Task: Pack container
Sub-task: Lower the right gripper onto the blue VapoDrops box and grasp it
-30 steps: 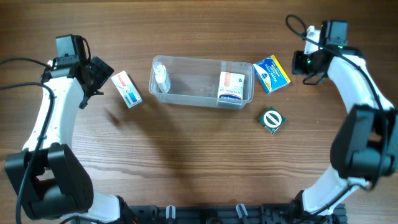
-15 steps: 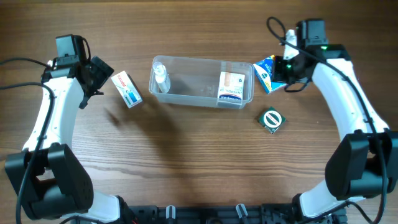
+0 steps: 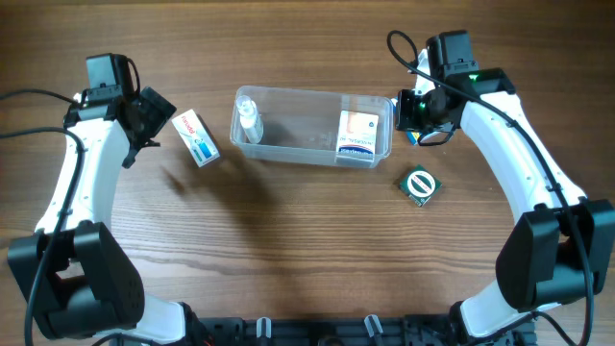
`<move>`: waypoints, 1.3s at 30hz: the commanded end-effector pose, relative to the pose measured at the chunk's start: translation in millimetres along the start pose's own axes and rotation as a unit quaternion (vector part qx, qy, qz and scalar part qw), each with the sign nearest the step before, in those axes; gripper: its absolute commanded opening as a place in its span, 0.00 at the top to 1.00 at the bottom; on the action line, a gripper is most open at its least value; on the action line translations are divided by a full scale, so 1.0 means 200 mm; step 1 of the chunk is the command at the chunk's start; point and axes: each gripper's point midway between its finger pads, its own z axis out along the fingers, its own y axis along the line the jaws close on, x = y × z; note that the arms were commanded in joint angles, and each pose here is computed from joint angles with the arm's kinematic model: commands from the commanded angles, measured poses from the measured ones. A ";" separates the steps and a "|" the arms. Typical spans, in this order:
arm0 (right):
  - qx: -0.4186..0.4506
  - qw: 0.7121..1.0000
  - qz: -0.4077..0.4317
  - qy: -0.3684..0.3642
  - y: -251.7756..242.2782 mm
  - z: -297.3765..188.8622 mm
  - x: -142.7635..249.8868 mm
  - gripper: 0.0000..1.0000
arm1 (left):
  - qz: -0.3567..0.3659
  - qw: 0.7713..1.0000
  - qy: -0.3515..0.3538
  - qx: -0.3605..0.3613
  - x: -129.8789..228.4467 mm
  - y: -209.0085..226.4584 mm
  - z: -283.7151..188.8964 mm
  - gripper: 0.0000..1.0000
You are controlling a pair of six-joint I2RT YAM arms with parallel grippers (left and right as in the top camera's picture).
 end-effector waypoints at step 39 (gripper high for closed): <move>-0.059 0.995 -0.070 -0.027 0.10 0.17 -0.12 0.95 | -0.005 1.000 -0.006 -0.005 -0.02 0.01 0.00 0.00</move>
